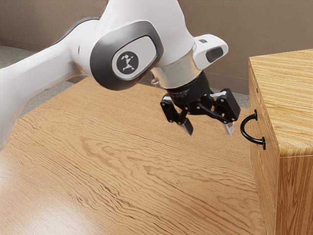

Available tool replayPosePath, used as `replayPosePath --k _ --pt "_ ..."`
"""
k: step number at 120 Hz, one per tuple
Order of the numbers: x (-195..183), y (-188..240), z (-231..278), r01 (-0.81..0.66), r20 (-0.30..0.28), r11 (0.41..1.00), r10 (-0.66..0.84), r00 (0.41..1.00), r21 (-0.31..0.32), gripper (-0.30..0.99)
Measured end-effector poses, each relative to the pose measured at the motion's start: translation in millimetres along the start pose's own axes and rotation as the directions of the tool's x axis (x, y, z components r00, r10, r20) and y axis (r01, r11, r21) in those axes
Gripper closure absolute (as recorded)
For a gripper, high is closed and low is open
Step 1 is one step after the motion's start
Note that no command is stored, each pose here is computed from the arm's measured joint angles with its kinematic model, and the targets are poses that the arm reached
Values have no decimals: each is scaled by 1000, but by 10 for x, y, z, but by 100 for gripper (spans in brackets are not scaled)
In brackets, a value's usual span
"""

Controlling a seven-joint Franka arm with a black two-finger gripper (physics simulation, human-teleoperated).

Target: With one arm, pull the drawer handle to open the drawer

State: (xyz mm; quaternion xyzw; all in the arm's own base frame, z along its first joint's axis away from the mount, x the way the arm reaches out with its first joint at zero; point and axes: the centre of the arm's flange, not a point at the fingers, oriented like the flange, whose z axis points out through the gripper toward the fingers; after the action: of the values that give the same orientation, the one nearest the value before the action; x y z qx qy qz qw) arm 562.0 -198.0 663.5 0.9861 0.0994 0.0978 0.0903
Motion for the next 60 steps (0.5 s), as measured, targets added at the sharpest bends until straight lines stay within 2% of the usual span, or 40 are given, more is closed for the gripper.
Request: replayPosePath --k 14,39,60 --pt "-134 243 7 -35 3 999 35 999 -12 0" --pt "49 -18 -26 31 -18 1000 -31 999 -7 0" --pt "43 87 -39 34 -42 998 -36 999 -46 0"
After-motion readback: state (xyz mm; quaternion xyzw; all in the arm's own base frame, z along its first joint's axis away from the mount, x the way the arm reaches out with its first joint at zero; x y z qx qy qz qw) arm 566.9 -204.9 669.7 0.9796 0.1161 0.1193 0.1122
